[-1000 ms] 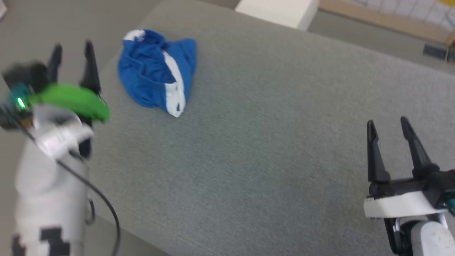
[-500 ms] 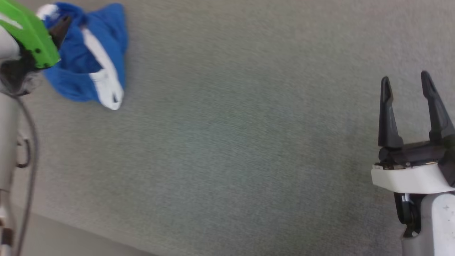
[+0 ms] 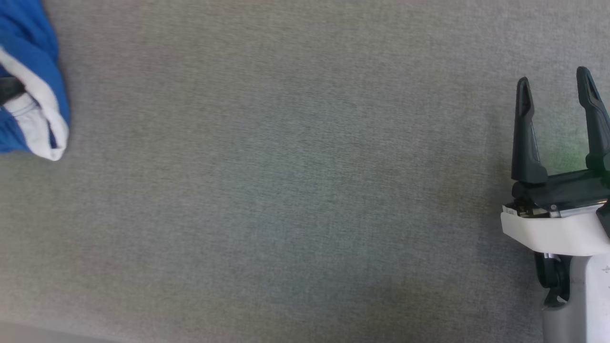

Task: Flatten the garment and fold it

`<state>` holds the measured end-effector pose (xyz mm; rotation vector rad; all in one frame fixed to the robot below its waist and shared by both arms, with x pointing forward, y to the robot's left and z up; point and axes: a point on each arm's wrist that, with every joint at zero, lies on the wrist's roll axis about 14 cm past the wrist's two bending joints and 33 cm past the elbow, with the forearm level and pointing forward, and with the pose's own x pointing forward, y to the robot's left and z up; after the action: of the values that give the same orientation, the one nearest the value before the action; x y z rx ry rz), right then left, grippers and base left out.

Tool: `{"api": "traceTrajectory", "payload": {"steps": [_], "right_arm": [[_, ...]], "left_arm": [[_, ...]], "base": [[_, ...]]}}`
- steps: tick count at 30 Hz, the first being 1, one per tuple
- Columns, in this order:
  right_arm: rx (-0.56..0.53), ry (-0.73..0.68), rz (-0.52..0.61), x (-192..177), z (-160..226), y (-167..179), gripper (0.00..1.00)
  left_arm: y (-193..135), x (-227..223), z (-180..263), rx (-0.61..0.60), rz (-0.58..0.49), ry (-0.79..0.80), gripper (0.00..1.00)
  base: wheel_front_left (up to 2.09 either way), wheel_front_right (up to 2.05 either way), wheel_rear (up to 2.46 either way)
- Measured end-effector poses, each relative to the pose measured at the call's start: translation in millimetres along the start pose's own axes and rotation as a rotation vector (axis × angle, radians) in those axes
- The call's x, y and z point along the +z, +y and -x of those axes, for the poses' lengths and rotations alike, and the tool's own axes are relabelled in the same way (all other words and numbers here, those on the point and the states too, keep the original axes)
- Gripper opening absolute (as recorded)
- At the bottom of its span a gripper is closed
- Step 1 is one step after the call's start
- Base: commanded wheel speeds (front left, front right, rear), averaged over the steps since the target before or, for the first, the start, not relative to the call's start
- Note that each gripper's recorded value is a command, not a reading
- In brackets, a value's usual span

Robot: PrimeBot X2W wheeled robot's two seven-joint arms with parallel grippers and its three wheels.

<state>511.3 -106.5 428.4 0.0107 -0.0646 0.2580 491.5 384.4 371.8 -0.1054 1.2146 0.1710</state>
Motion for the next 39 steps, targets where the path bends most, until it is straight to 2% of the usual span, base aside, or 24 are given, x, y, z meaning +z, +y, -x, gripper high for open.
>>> {"api": "traceTrajectory", "payload": {"steps": [4, 5, 6, 18, 25, 33, 39], "right_arm": [[-0.019, 0.018, 0.012, -7.2, 2.2, -8.6, 1.0], [-0.023, 0.02, 0.014, -8.1, 2.8, -10.2, 1.0], [-0.026, 0.023, 0.017, -8.9, 3.6, -11.8, 1.0], [-0.029, -0.006, 0.006, 14.8, 8.6, -10.2, 1.0], [-0.038, -0.033, -0.015, 43.2, 27.2, -8.6, 1.0], [-0.044, -0.099, -0.03, 83.6, 48.7, -5.4, 1.0], [-0.06, -0.15, -0.031, 110.3, 66.0, -7.9, 1.0]], "left_arm": [[2.1, -1.1, -14.0, 0.016, -0.02, 0.028, 1.0], [2.0, -0.1, -15.8, 0.019, -0.026, 0.029, 0.21], [1.4, 1.2, -17.2, 0.019, -0.031, 0.03, 0.0], [-6.0, 6.4, 11.7, 0.024, -0.134, -0.042, 0.0], [-23.2, 32.9, 76.7, 0.002, -0.288, -0.204, 0.0], [-87.9, 73.7, 181.3, -0.104, -0.485, -0.483, 0.0], [-155.2, 72.3, 234.5, -0.193, -0.678, -0.602, 0.0]], "base": [[0.0, 0.0, 0.0], [0.0, 0.0, 0.0], [0.0, 0.0, 0.0], [0.0, 0.0, 0.0], [0.0, 0.0, 0.0], [0.0, 0.0, 0.0], [0.0, 0.0, 0.0]]}}
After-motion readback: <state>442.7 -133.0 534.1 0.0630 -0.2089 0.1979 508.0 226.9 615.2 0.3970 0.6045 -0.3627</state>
